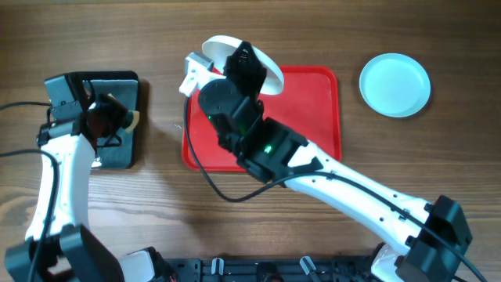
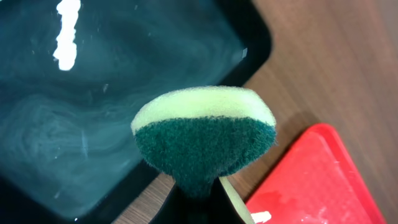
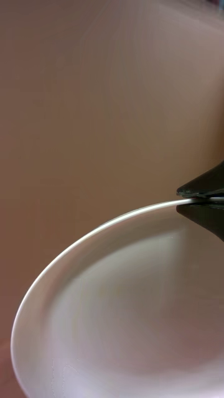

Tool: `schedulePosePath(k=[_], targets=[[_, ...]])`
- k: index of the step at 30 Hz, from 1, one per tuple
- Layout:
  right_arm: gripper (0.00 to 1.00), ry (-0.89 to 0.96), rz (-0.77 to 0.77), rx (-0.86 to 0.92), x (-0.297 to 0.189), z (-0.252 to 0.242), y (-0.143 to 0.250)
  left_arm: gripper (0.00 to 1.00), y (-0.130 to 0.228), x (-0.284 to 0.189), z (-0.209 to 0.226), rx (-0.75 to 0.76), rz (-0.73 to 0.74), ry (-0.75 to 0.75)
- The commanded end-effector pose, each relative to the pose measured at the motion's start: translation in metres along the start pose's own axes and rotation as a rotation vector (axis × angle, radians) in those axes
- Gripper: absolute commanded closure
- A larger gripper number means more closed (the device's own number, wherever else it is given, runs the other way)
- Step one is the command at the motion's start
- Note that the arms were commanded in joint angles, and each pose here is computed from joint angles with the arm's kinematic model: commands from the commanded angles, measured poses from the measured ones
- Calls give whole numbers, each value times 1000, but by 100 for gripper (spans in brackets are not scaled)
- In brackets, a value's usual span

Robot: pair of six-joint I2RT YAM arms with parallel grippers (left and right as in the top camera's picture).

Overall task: Clean dirty plates on tray and stack at the side
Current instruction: 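Lift the white plate with the right gripper and stack it on the side pile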

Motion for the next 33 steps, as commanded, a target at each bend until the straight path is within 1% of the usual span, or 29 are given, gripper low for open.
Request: schedulePosePath(k=[1,3,5,7,8,9,11,12,13,15,16,18,19,21,22,24,25,26,27,28,29,33], targets=[[96,62,70,-138,-14,-23,5,96,6,22,10,-17,54,-40],[96,82,79,-107,-16,-29,5,96,7,29,13,-20,66,-54],[96,89,73,-18,-16,-30,5,96,8,33,15,-22,74,-63],[96,63,24,236,-6,-19,4,96,8,36,17,-23,78,-69],[96,-2,-18,294,2,-1,2,96,8,35,17,-22,77,-71],[96,-115,-78,280,10,25,-2,96,8,36,17,-19,76,-72],[96,-401,-197,171,19,87,-5,96,8,35,17,-19,76,-72],[96,-496,-192,158,23,109,1,96,8,35,17,-19,76,-72],[96,-533,-115,210,32,121,15,96,8,35,17,-19,76,-72],[96,-496,21,389,44,117,36,96,8,36,17,-19,76,-72],[96,-469,49,479,48,109,42,96,8,36,17,-19,76,-72],[96,-420,76,698,58,89,54,96,8,35,17,-19,76,-72],[96,-425,64,811,64,81,61,96,8,35,18,-15,79,-75],[96,-504,14,994,75,74,75,96,9,35,19,-13,79,-81],[96,-580,-5,1128,86,73,93,96,9,35,19,-13,81,-83],[96,-653,39,1305,105,79,132,96,9,35,19,-14,81,-83],[96,-683,128,1432,118,91,170,96,9,35,19,-14,81,-83],[96,-685,254,1543,127,105,214,96,9,35,19,-14,81,-83],[96,-669,349,1603,132,116,244,96,9,35,19,-14,81,-82],[96,-645,470,1666,134,132,282,96,9,35,19,-14,81,-82],[96,-630,545,1698,135,143,309,96,9,35,19,-14,81,-82],[96,-602,818,1788,128,198,396,96,9,35,19,-13,79,-79]])
Point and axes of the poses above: each gripper's point midway between its finger pads, its own x axis out along the fingers, its own z axis along the line the jaws close on, y = z × x, the point moved 3 cm from there along -x, back along the fingers, and after that the axes turned 14 degrees about -x, right-handed, at the moved point
